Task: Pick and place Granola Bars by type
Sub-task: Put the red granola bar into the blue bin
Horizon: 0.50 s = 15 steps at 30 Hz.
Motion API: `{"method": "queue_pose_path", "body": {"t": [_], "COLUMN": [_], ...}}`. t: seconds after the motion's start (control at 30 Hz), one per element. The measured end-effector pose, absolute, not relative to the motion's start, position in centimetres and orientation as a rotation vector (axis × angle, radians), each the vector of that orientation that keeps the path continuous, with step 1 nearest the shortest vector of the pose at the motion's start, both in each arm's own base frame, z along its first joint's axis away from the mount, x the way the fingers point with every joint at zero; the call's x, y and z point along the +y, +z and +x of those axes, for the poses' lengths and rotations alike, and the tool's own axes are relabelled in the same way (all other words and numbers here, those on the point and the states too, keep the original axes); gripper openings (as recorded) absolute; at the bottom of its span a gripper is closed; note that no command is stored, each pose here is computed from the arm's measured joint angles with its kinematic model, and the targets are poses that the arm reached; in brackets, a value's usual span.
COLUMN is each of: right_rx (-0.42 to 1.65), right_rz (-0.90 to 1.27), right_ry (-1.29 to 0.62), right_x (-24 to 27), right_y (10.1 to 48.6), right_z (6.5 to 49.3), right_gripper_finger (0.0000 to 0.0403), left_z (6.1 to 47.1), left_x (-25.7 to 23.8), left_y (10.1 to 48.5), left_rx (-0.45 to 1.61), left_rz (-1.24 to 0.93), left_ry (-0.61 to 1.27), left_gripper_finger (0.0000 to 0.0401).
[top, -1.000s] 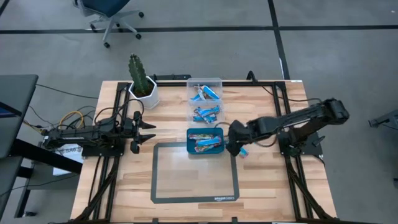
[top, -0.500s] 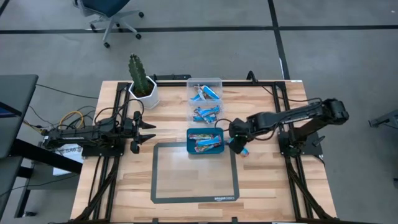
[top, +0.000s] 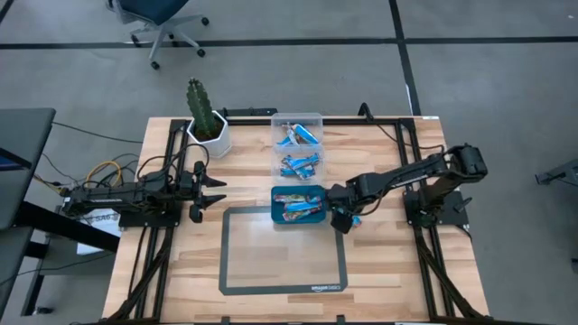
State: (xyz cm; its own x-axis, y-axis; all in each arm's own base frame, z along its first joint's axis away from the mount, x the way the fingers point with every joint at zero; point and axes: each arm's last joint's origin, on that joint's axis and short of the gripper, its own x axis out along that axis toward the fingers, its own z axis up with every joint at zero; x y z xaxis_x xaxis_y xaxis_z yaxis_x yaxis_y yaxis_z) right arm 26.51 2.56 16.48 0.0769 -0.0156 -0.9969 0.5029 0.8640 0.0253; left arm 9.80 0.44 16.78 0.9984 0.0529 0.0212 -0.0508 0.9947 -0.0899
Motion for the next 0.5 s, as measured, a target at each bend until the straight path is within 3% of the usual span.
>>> {"method": "queue_pose_path", "body": {"t": [0.3, 0.5], "right_rx": [1.503, 1.516], "right_rz": [0.399, 0.412], "right_ry": [-0.376, -0.371], "right_x": [2.7, 2.8], "right_y": [14.1, 13.8], "right_z": [27.5, 27.6], "right_gripper_finger": [0.0266, 0.0192], "left_z": [9.8, 9.8], "left_x": [0.4, 0.4], "left_y": [16.8, 16.8], "left_rx": [-0.023, -0.024], "left_rz": [-0.089, -0.089], "left_ry": [0.052, 0.052], "left_gripper_finger": [0.0180, 0.0180]}}
